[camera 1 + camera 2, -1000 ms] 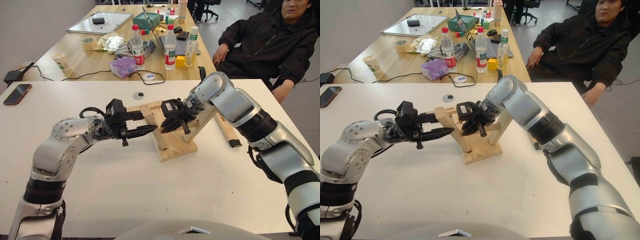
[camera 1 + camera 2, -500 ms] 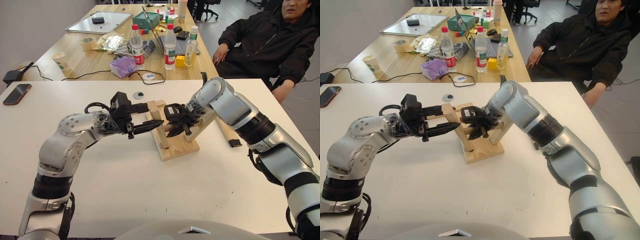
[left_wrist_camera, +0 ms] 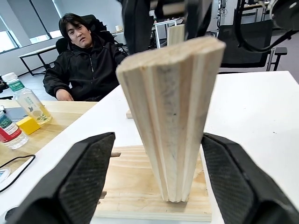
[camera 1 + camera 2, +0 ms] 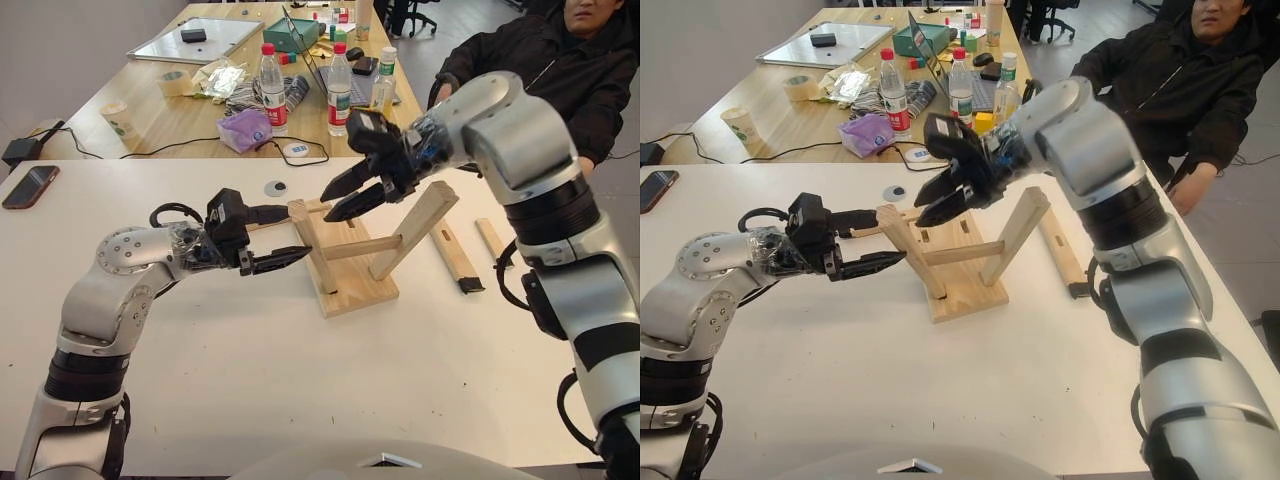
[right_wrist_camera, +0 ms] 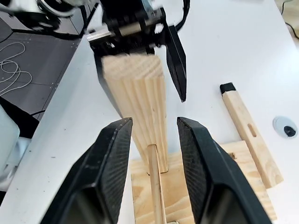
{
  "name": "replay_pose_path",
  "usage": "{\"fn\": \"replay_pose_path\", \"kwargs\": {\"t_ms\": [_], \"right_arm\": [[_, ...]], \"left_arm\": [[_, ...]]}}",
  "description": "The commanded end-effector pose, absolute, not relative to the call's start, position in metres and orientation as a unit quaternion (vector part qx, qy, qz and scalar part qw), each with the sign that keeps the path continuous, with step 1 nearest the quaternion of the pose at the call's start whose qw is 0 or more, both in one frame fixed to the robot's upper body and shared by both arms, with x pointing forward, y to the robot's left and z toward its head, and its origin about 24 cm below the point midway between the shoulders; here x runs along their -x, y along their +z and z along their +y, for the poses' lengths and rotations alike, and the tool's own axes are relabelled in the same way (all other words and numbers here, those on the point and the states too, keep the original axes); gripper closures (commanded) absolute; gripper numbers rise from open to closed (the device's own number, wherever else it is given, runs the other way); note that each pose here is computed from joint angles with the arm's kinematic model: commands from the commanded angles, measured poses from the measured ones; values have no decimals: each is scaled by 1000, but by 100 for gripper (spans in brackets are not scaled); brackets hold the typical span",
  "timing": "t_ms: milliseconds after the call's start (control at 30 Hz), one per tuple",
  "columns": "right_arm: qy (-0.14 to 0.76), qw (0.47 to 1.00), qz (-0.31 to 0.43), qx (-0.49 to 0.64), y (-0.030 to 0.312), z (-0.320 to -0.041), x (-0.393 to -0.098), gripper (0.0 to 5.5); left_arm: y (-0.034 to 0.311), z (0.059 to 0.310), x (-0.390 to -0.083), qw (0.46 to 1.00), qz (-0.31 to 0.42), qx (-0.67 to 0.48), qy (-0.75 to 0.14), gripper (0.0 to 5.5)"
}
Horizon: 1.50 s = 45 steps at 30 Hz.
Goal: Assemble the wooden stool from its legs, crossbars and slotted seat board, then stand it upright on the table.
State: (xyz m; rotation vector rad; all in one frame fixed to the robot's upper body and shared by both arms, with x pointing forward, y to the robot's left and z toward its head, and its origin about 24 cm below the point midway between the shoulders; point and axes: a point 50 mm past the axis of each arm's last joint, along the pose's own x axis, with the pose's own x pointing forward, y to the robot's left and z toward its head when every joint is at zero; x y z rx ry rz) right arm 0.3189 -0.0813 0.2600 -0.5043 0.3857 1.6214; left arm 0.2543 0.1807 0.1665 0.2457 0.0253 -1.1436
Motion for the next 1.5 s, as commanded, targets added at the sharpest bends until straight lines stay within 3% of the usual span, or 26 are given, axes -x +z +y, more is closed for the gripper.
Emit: {"fn": "replay_pose_path", "kwargs": {"t_ms": [33,100,167,300,400,500,567,633,733,800,867,933,1033,1267,1300,1367,1433,1500], "right_arm": [[609,774,84,152,314,-129,-343,374],[533,840,50,88,312,-157,-358,413],[449,892,44,28,285,-183,-365,441],[250,964,87,9,196,-217,-348,509],[125,986,113,-14,140,-217,-311,550],[72,990,118,-18,121,-205,-282,550],[62,990,125,-21,116,-199,-275,550],[74,988,131,-23,113,-189,-273,550],[167,977,131,-26,118,-144,-268,550],[245,961,128,-27,124,-112,-261,550],[319,938,135,-32,130,-83,-250,550],[352,924,147,-33,130,-73,-242,550],[347,922,172,-25,123,-82,-240,550],[242,945,219,15,99,-148,-259,550],[216,956,198,9,102,-156,-266,550],[197,978,62,-40,146,-158,-288,550],[239,962,-97,-95,207,-148,-294,550],[294,930,-179,-129,243,-136,-287,550]], "left_arm": [[166,209,-256,885,16,-77,-459,217],[164,225,-254,917,11,-51,-396,253],[164,240,-241,938,-1,-14,-347,277],[157,274,-221,973,1,54,-223,337],[137,295,-230,991,20,125,-43,385],[112,293,-233,983,61,135,112,432],[103,278,-237,978,81,144,129,466],[100,247,-246,978,99,160,85,499],[111,155,-255,972,125,174,-98,545],[125,113,-247,954,123,191,-194,545],[139,85,-237,935,120,199,-270,545],[145,77,-234,927,122,197,-294,545],[136,101,-238,944,139,175,-244,545],[126,214,-257,985,145,81,-50,545],[131,227,-260,988,131,80,-30,545],[153,237,-268,992,83,95,-29,545],[185,229,-273,990,18,118,-79,545],[209,216,-273,981,-27,132,-136,545]]}}
